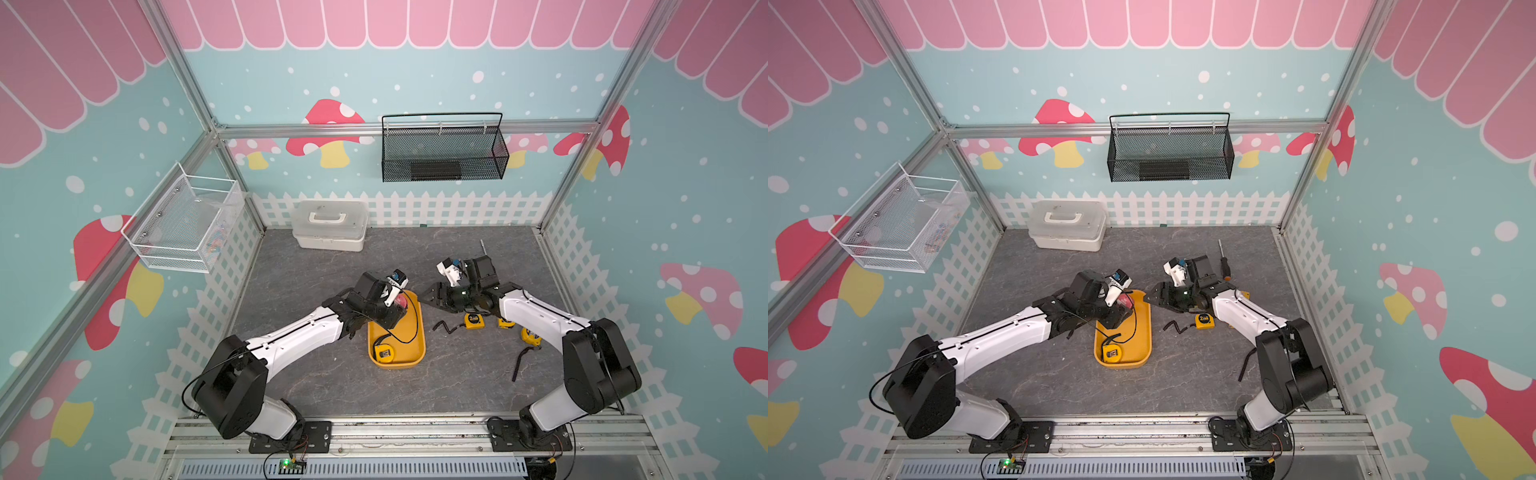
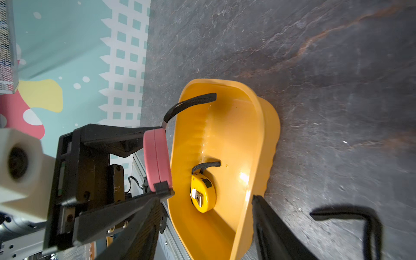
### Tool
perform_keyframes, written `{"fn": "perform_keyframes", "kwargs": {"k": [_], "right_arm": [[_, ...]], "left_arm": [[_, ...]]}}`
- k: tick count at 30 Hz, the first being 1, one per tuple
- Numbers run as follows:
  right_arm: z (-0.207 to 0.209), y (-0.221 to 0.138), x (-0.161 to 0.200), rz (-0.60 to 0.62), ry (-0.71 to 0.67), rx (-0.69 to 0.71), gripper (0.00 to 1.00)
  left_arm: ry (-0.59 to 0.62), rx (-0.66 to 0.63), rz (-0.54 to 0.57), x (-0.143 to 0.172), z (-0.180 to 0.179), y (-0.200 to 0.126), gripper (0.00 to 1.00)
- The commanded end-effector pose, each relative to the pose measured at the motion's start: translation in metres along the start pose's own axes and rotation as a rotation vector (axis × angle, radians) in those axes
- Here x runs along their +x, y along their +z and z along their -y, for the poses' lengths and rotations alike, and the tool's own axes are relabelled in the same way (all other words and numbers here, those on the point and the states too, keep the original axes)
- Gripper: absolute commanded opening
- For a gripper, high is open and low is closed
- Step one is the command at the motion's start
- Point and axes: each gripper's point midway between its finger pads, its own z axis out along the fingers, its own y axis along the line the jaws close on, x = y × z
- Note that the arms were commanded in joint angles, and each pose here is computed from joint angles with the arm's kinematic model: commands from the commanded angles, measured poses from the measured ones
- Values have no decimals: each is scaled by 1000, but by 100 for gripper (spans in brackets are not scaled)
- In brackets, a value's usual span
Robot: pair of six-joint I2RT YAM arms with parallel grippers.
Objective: Take the tape measure out of the storage box
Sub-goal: Place the tape measure at the center of the board.
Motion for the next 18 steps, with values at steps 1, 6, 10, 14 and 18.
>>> {"fn": "perform_keyframes", "kwargs": {"k": [1, 6, 10, 14, 18], "right_arm": [[-22, 9, -11, 12, -20, -66, 64], [-33, 21, -11, -12, -35, -88, 64], [-41, 27, -9, -27, -47, -101, 64], [-45, 34, -6, -46, -54, -109, 63], [-49, 41, -3, -65, -59, -117, 63]], "left_arm": [[26, 21, 60, -7, 2, -5, 59], [29, 38, 75, -7, 5, -7, 59], [36, 41, 76, -7, 6, -7, 59], [37, 55, 80, -9, 8, -6, 60], [39, 54, 84, -12, 8, -5, 60]]}}
